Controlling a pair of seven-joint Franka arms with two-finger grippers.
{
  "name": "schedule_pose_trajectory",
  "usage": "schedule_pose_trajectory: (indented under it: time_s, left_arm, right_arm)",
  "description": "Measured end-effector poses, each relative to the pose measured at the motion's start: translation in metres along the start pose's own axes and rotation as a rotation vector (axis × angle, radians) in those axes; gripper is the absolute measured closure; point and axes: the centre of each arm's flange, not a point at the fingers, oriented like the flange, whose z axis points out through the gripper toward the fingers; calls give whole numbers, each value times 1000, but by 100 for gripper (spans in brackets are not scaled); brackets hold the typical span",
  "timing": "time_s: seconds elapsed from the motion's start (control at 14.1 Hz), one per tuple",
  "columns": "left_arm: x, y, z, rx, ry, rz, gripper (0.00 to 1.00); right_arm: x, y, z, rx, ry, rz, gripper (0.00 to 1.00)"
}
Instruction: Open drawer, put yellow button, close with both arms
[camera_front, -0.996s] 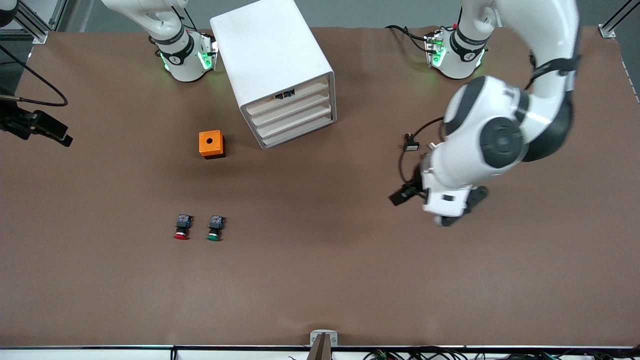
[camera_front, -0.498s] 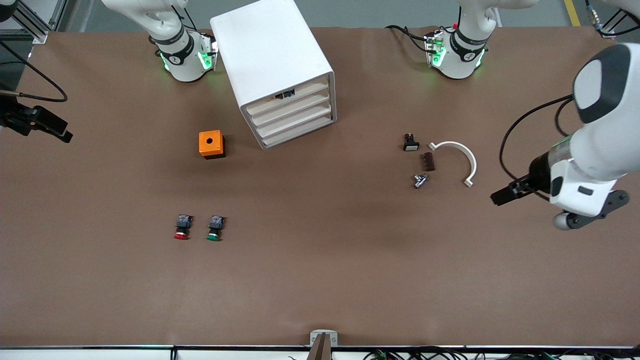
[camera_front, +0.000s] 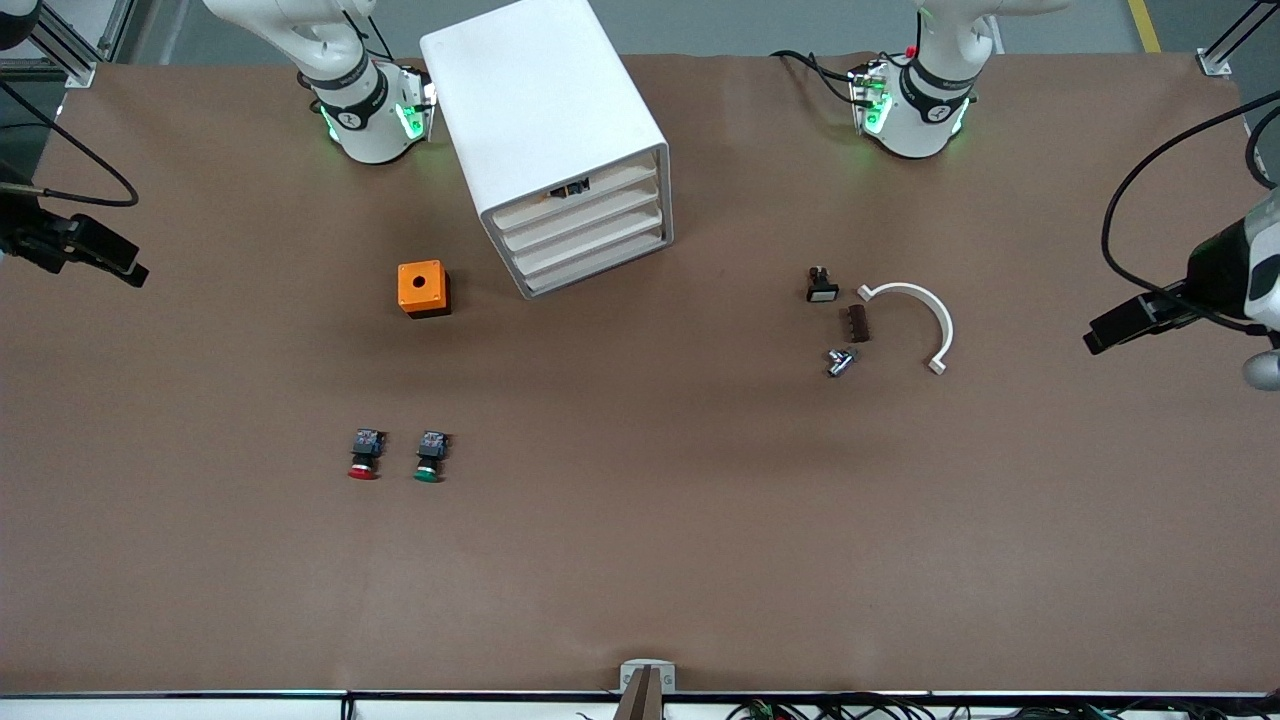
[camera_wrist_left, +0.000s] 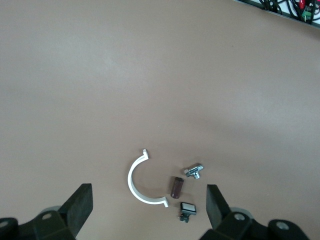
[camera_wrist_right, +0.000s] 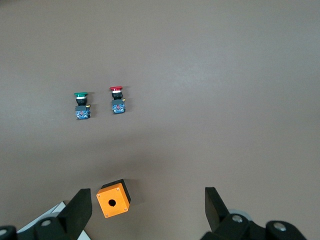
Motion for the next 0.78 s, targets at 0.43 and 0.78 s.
schedule_pose_trajectory:
  time_s: [0.43,0.78]
  left_arm:
    - [-29,-36,-12,11,-12,36,0]
    - [-71,-63,-18,15,13,68,0]
  right_arm:
    - [-1,-4,0,27,-6,-27,0]
    - [-2,-4,1,26,-11,-27,0]
